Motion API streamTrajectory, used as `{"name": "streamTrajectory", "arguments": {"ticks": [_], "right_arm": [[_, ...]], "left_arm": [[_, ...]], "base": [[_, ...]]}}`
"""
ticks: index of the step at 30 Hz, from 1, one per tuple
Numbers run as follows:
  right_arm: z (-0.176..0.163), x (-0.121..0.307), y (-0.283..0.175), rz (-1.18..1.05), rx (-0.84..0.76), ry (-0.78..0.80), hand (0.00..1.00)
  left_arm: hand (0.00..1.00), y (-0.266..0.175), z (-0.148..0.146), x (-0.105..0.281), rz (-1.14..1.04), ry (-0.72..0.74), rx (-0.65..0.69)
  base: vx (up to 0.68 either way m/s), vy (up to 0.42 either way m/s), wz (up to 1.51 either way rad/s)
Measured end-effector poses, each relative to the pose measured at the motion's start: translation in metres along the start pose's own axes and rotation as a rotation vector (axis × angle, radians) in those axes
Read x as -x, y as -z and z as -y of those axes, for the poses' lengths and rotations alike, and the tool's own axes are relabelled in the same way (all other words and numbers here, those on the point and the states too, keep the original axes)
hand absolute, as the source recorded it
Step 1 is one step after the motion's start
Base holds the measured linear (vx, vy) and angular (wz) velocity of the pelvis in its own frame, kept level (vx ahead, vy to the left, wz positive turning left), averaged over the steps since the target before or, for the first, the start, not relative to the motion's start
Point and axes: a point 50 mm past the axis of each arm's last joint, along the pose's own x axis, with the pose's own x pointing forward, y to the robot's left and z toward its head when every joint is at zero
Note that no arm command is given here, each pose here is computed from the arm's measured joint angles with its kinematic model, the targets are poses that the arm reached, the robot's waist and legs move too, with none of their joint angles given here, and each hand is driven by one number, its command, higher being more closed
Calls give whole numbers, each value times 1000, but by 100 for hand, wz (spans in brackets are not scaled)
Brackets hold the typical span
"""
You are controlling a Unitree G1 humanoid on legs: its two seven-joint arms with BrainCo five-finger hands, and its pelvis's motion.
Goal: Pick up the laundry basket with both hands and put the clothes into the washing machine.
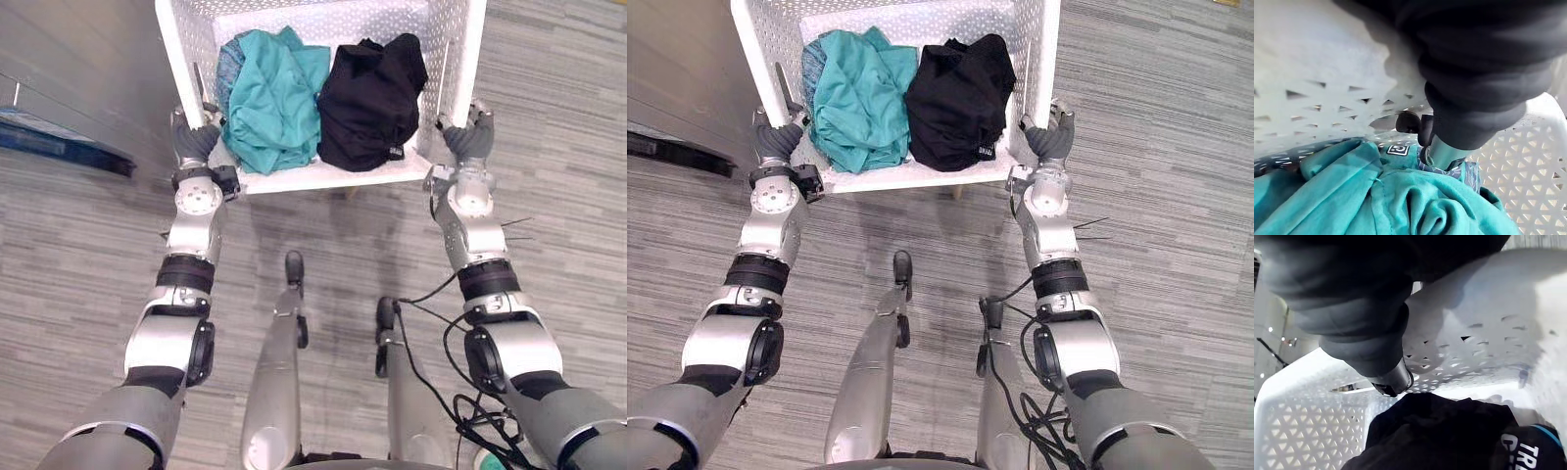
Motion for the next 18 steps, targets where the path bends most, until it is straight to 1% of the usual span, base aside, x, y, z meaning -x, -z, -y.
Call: {"name": "streamTrajectory", "arguments": {"ticks": [6,8,11,18], "right_arm": [[-14,-9,-29,86,-102,-19,0],[-15,-9,-32,96,-117,-23,0],[-22,-7,-34,112,-151,-40,0],[-18,-3,-21,79,-167,-34,0]], "left_arm": [[0,-22,3,-10,31,-32,48],[0,-25,6,-10,33,-34,57],[0,-31,4,-13,49,-41,60],[0,-36,4,-15,66,-31,47]], "base": [[25,-27,7],[38,-42,3],[38,-35,3],[8,-4,1]]}}
